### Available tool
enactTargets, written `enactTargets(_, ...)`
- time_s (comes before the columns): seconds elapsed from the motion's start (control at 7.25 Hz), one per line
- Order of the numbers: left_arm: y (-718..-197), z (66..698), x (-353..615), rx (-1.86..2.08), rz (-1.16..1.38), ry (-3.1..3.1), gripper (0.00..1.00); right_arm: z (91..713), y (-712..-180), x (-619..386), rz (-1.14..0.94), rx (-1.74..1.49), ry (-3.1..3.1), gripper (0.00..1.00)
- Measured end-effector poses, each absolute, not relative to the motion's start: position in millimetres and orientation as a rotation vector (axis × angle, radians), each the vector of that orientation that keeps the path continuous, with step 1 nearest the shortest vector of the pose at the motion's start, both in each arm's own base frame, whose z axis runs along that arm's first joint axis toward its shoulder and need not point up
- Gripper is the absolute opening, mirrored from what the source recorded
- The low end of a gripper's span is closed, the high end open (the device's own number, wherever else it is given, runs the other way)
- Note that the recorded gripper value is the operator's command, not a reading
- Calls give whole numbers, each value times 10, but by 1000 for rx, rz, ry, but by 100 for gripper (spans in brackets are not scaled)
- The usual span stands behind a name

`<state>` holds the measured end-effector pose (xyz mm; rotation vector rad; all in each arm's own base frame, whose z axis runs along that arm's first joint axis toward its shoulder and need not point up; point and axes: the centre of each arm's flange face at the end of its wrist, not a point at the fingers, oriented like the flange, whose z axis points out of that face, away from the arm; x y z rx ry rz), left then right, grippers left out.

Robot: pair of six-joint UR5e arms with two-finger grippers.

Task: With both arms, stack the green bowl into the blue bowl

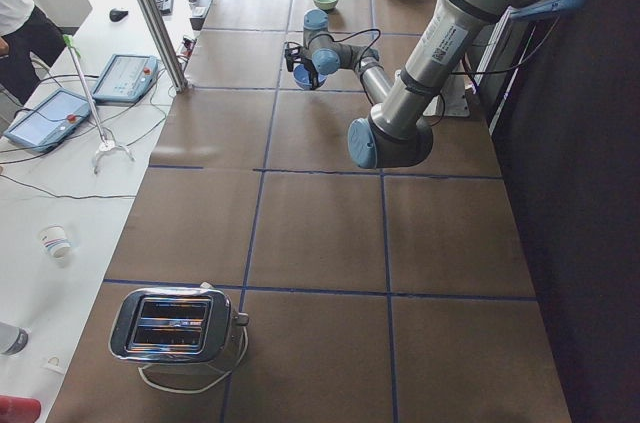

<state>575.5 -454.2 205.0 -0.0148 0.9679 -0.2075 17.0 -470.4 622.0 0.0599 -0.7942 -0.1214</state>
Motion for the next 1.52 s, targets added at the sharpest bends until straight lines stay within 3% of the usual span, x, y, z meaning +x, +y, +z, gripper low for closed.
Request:
enactTargets(0.14, -4524, 2126, 5779, -13, -194, 957, 13, 6220, -4704, 170, -122, 60, -794, 100)
enactTargets(0.28, -4516, 2191, 5783, -10, -181, 949, 99, 6220, -4704, 170, -121, 60, -794, 100)
enactTargets(0.69, -4520, 2202, 5743, -2, -166, 947, 100, 6214, -4706, 169, -117, 59, -795, 100)
enactTargets(0.97, -4840, 2313, 5195, -27, -121, 953, 100, 6096, -4805, 143, -113, 74, -797, 100)
enactTargets(1.52, -5780, 4036, 2371, 80, 164, 848, 100, 5982, -4872, -46, -93, 54, -801, 100)
